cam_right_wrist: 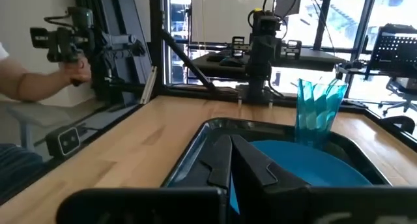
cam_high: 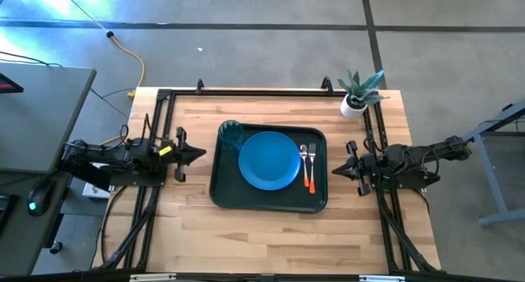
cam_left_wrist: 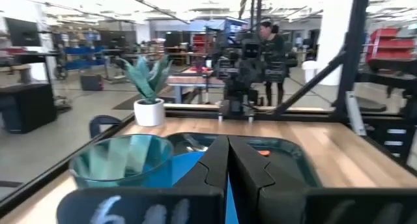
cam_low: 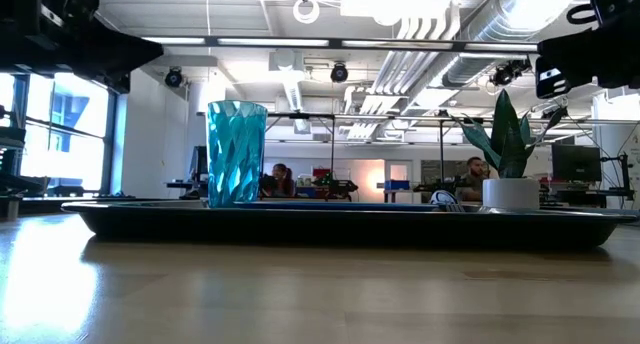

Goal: Pick and place plate/cup/fork/spoon on tray
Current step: Return to Home Position

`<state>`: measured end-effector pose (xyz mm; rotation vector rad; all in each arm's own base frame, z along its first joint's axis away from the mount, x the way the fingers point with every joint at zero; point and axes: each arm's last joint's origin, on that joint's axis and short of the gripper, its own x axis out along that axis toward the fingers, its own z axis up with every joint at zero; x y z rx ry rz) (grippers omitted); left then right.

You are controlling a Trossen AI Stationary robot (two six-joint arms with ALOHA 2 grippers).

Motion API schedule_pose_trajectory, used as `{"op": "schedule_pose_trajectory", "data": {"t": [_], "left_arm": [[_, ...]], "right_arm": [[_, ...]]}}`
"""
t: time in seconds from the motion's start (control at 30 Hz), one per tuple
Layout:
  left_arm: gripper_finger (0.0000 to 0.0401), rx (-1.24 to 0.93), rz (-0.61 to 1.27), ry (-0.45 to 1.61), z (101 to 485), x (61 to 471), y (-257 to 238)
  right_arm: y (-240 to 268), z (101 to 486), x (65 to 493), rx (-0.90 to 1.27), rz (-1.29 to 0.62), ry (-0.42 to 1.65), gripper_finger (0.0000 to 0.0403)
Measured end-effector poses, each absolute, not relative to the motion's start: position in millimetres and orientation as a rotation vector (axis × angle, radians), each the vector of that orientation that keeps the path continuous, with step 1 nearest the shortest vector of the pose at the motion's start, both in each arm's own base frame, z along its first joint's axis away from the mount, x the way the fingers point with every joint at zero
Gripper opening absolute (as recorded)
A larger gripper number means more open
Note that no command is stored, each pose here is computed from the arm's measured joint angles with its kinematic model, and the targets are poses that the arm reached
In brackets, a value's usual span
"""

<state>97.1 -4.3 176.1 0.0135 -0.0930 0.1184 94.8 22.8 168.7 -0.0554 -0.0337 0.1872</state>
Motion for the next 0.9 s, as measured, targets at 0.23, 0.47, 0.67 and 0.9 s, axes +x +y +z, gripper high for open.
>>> {"op": "schedule_pose_trajectory", "data": {"t": [0.23,0.47,0.67,0.9], "left_arm": [[0.0,0.049,0.132,-0.126,179.7,96.7,-4.1],[0.0,0.018,0.169,-0.119,178.9,96.8,-2.8],[0.0,0.041,0.171,-0.143,181.6,96.8,-2.8],[0.0,0.035,0.169,-0.129,180.1,97.0,-2.9]], "right_arm": [[22.6,168.7,94.8,-0.08,0.181,-0.037,0.0002],[20.3,170.0,95.1,-0.081,0.1,-0.047,0.0002],[19.2,170.7,95.2,0.041,0.064,-0.048,0.0002],[19.3,170.7,95.2,0.15,0.072,-0.044,0.0002]]}}
